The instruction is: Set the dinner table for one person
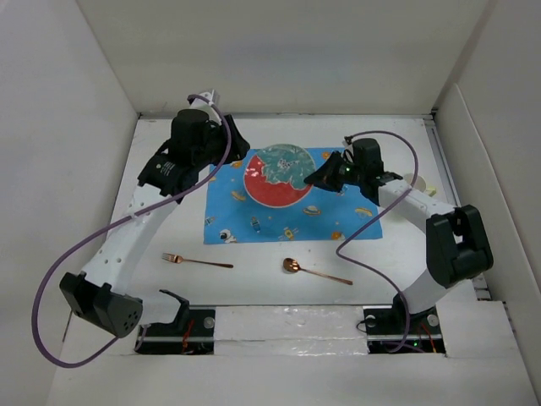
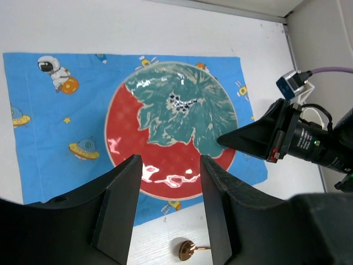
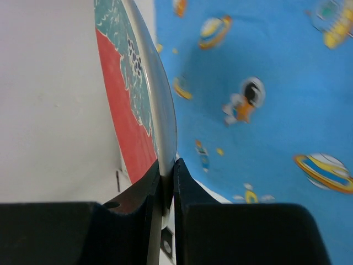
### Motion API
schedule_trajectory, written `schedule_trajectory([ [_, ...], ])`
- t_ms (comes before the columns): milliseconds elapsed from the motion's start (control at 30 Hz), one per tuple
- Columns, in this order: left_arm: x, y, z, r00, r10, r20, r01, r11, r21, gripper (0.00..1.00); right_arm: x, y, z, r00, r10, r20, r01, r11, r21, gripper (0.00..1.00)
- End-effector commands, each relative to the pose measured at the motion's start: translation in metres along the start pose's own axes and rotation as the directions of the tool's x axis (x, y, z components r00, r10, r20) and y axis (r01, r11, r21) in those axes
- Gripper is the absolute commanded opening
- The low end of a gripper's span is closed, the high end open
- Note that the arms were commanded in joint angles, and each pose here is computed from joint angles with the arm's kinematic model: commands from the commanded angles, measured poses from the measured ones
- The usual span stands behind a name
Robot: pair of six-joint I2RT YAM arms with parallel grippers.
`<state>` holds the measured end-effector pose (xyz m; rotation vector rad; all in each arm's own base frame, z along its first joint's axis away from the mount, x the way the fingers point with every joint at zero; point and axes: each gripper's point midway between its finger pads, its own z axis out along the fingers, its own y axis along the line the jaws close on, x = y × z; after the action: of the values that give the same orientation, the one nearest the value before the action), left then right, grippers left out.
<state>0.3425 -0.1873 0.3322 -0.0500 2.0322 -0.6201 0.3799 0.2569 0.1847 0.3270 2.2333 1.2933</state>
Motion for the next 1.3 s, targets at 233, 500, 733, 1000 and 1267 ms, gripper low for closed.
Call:
schedule_trajectory([
  [233, 0.01, 0.001, 0.007, 0.999, -0.039, -0.006, 0.039, 0.999, 0.019, 0.42, -0.016, 0.001, -0.022, 0.996, -0.087, 0.016, 0.089, 0.989, -0.12, 0.0],
  [500, 0.028, 0.01, 0.012, 0.998, -0.052, -0.034, 0.053, 0.999, 0.005, 0.42, -0.014, -0.044, -0.002, 0.998, -0.054, -0.029, 0.053, 0.998, -0.036, 0.0],
  [733, 0.043, 0.012, 0.019, 0.996, -0.061, -0.068, 0.062, 0.998, 0.018, 0.42, -0.009, -0.067, 0.011, 0.999, -0.028, -0.042, 0.029, 0.999, 0.027, 0.0],
  [1000, 0.057, 0.015, 0.024, 0.993, -0.072, -0.095, 0.075, 0.997, 0.031, 0.42, 0.009, -0.117, 0.005, 0.994, -0.038, -0.106, 0.061, 0.971, 0.23, 0.48],
  [1267, 0.06, 0.014, 0.026, 0.993, -0.058, -0.102, 0.063, 0.997, 0.044, 0.42, -0.025, -0.106, -0.033, 0.977, -0.198, -0.074, 0.211, 0.896, 0.391, 0.55],
])
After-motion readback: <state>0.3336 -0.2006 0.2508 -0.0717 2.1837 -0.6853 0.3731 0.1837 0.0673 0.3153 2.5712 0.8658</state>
